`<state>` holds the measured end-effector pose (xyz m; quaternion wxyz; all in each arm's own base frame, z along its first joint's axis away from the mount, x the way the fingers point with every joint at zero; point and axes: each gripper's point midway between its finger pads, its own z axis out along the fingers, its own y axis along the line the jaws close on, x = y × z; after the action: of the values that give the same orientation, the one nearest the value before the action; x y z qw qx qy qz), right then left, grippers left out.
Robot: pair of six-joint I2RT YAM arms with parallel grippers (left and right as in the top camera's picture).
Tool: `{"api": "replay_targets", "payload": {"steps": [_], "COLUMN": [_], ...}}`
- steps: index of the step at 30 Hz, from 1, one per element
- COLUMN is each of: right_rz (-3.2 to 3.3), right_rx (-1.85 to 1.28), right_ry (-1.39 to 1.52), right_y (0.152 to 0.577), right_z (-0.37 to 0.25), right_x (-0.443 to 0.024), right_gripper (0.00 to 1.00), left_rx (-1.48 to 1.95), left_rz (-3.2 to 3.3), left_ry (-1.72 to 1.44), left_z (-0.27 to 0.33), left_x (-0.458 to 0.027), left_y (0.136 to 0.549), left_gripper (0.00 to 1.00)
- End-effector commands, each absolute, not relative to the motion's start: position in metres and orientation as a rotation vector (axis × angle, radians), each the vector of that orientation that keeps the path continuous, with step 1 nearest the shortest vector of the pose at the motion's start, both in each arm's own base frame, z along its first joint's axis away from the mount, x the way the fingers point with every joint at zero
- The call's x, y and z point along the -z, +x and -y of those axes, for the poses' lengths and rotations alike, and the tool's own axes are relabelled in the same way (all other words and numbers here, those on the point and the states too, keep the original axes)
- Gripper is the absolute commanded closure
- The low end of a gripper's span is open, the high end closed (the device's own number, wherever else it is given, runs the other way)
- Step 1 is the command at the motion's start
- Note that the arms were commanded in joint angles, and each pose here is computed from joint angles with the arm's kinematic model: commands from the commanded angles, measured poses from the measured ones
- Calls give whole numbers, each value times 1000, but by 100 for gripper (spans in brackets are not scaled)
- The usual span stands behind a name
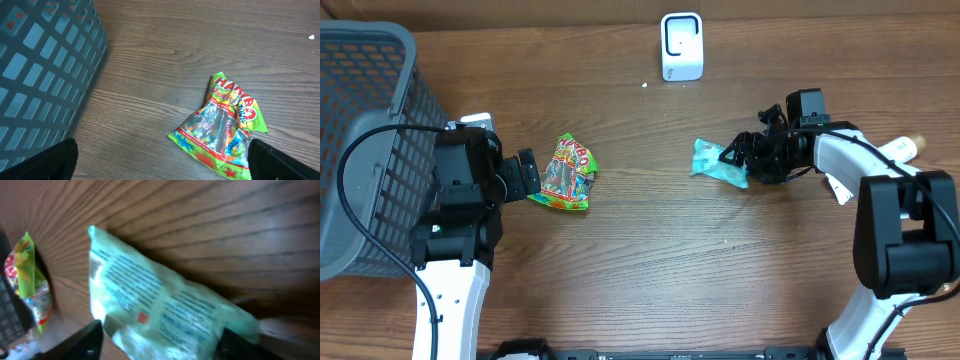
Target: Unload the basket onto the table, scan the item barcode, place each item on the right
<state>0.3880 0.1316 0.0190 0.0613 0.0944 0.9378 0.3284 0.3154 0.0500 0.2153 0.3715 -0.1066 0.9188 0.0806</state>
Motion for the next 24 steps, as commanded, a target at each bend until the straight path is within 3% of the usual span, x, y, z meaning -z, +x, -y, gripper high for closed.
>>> {"api": "replay_targets", "payload": {"steps": [1,3,4,5,7,15,24], "right_rz": [-2881,-2884,-2885,-2882,-2869,-2788,-2653], "right_rx": [-1001,-999,-1005,-1016,-1030,-1133,-1194], "right_ry": [384,385,383,369,333,202,-139], "right_y": [382,382,382,382,383,391,391], "right_z": [-130,-130,-130,-132,-133,-142,-147], "right_x": [-2,1,2,1,0,-12,-60], "right_gripper": [34,40,48,66,85,96,96], "left_rx": [-225,-225,-225,-225,-225,-225,-225], "left_rz": [-2345,-2345,-2345,-2345,-2345,-2345,-2345], "left_ry": [-266,-266,-266,-266,-266,-266,-266], "left_z": [-53,-53,-53,-53,-53,-53,-53], "left_x": [-219,-219,-219,-219,-219,-219,-219], "left_y": [315,315,315,315,315,315,315], "left_gripper": [0,0,0,0,0,0,0]}}
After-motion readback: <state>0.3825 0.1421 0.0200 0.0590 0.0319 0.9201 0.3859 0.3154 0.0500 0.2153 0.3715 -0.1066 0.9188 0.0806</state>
